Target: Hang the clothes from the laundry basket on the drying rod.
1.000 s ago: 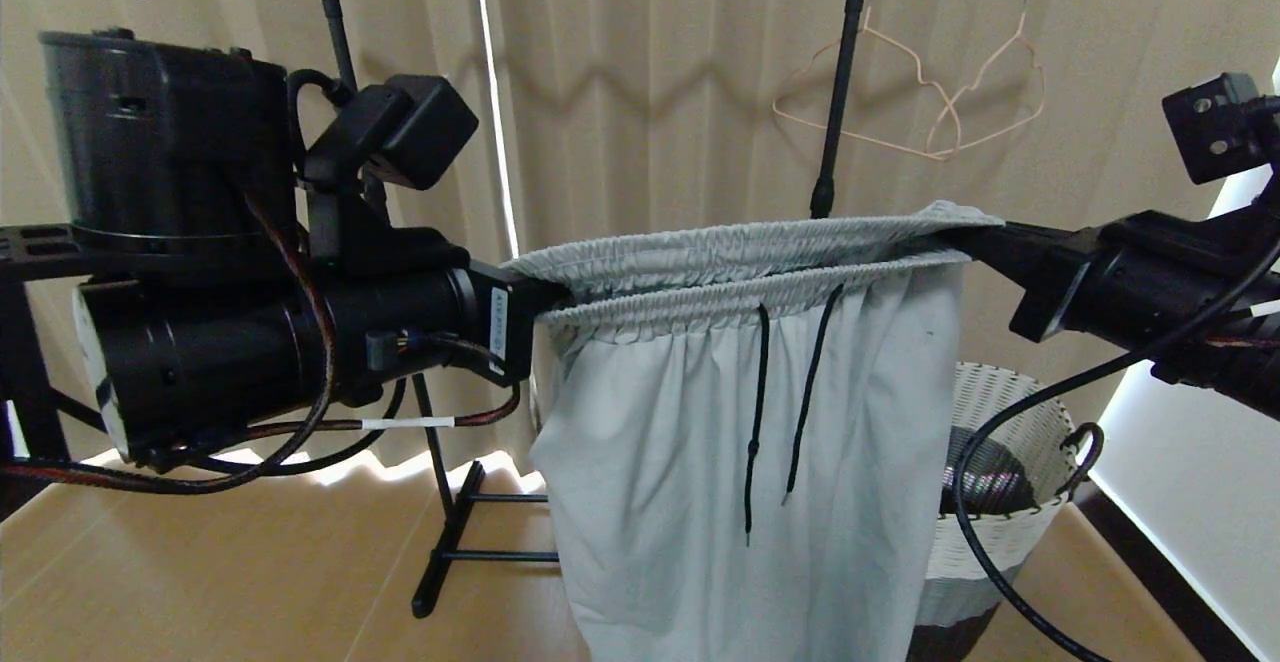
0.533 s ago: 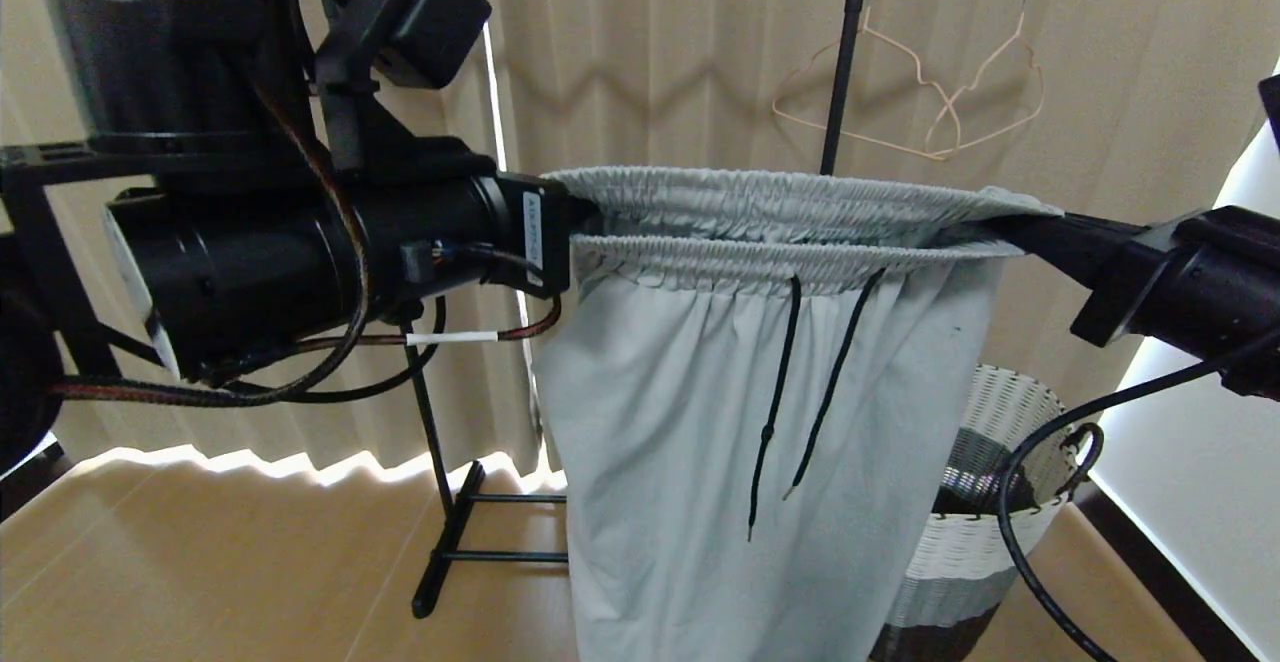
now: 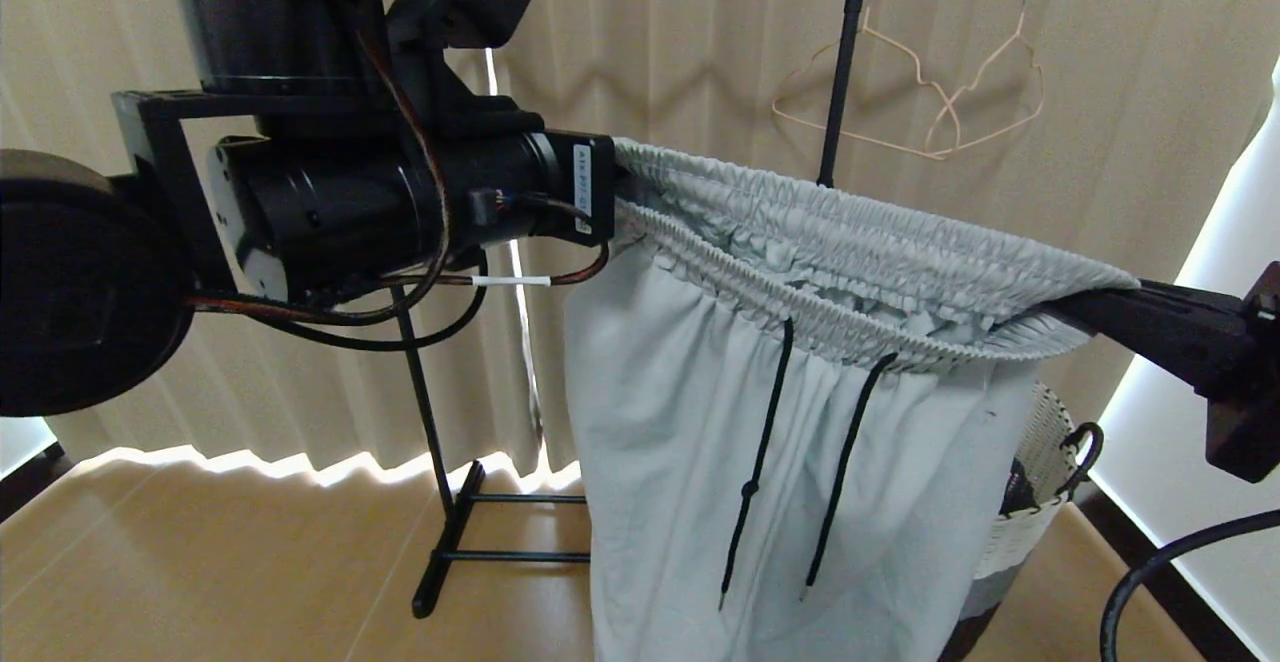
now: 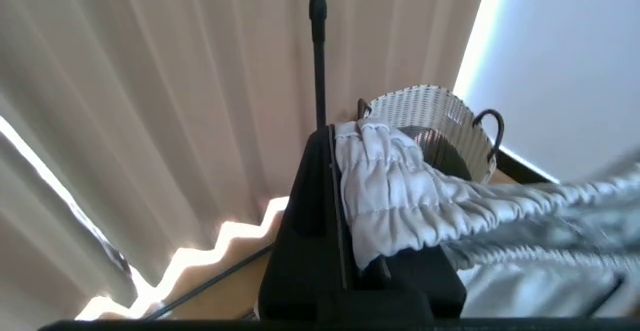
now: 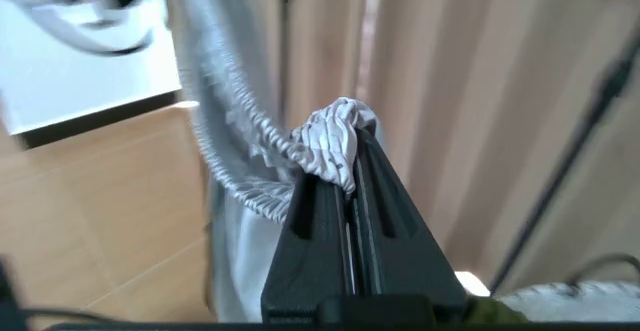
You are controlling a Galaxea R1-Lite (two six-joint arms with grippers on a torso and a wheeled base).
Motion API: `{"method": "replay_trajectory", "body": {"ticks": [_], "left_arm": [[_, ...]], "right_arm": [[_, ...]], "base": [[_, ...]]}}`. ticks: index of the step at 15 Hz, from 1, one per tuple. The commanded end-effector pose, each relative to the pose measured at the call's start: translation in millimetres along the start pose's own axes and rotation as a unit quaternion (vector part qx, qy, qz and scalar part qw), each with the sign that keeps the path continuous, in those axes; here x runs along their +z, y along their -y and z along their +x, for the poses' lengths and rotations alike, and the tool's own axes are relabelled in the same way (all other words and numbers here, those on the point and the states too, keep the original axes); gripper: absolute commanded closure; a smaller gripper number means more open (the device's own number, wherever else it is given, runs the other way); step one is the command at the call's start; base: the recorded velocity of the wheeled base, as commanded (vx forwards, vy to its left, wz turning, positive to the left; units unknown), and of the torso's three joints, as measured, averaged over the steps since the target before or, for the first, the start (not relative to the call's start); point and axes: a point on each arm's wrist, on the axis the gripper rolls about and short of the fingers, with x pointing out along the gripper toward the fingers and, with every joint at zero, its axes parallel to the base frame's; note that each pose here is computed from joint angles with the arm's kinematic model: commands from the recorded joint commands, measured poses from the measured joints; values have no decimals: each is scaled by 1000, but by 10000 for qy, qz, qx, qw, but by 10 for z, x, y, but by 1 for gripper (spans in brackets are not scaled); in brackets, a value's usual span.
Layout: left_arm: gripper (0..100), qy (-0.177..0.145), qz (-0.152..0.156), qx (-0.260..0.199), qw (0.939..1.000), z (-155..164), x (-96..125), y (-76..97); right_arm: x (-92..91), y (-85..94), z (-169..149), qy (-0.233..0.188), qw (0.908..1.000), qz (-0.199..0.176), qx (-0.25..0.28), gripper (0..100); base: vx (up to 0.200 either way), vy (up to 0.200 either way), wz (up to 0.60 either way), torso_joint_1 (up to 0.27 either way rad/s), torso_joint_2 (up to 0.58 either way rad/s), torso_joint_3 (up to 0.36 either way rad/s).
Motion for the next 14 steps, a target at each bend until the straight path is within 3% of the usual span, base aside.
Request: {"method": "replay_trajectory", "body": {"ticks": [1,3,4,6,9,11,14], "left_arm": [[100,-35,0,19,10000,81,-21,-10],[100,-81,1,27,10000,64,-38,-10],[100,-211,2,57,9998,-45,-44,-28],[100,-334,6,42,9994,-329,33,-29],[100,-196,3,-12,9998,-576,170,-25],[100,-134,4,-65,9999,-677,203,-14],[100,-310,16,-142,9994,-757,87,21]], "right_arm": [[15,-44,-48,71,9999,-27,87,100],[-13,-4,1,-23,10000,-60,3,100],[-66,148,86,-190,9984,-357,-401,100],[-39,355,254,-214,9944,-552,-879,100],[120,481,521,132,9954,-378,-870,100],[299,578,747,574,9946,-259,-825,100],[394,525,939,747,9954,-209,-560,100]], "base": [[0,0,0,0,0,0],[0,0,0,0,0,0],[0,0,0,0,0,0],[0,0,0,0,0,0],[0,0,0,0,0,0],[0,0,0,0,0,0],[0,0,0,0,0,0]]}}
